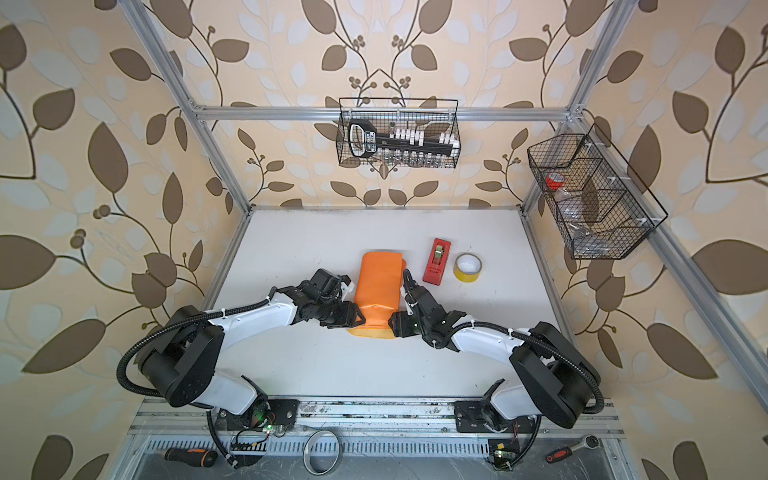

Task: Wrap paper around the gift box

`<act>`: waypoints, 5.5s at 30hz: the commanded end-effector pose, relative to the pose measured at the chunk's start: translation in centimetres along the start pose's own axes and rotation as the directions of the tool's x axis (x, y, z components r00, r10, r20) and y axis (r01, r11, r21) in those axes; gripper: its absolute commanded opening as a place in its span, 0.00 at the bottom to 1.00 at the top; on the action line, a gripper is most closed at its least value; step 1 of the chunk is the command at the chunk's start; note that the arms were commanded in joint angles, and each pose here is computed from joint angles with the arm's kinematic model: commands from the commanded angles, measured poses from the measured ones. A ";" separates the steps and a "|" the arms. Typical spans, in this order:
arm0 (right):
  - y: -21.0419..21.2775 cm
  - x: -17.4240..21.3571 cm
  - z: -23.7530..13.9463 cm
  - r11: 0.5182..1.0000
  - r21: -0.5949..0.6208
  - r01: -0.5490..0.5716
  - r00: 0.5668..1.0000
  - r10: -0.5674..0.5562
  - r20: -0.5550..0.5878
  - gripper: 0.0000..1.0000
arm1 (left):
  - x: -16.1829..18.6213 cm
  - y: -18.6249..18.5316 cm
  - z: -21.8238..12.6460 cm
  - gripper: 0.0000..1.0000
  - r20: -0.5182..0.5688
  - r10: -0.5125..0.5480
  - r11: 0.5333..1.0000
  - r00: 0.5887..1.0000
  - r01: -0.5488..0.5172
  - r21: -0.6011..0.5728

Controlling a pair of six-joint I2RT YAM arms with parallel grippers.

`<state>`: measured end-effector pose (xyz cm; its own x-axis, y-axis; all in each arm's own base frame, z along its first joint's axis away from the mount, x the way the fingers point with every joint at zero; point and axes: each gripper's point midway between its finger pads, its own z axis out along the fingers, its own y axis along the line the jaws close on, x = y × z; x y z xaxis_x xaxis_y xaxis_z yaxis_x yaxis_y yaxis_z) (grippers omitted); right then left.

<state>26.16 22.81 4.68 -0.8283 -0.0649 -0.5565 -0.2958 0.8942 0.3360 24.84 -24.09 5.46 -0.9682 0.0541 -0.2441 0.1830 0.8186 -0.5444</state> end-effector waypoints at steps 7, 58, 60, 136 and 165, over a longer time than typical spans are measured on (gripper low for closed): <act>-1.9 -0.5 0.7 0.988 0.124 0.087 0.996 -0.090 0.015 0.64 | -1.7 1.0 0.2 0.70 0.113 0.067 0.995 0.991 -0.058 -0.087; -3.0 -1.6 2.6 0.975 0.215 0.050 0.990 -0.076 0.115 0.16 | -2.5 3.0 2.8 0.19 0.206 0.111 0.958 0.972 -0.049 -0.283; -3.0 -1.6 2.7 0.975 0.217 0.050 0.991 -0.075 0.112 0.14 | -2.5 3.0 2.8 0.17 0.210 0.104 0.957 0.972 -0.041 -0.286; -1.0 -3.9 2.1 0.991 0.111 0.078 0.990 -0.090 0.106 0.50 | -1.0 2.9 3.3 0.00 0.161 0.063 0.949 0.985 -0.009 -0.314; -2.9 -3.9 3.2 0.986 0.162 0.031 0.991 -0.052 0.122 0.36 | -4.2 0.8 1.7 0.59 0.240 0.140 0.947 0.961 -0.059 -0.314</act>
<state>31.18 22.34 3.32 -0.7570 -0.0651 -0.6502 -0.2581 0.9439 0.2061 28.42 -24.42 3.56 -0.8854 0.0208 -0.4644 0.1661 0.9472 -0.2743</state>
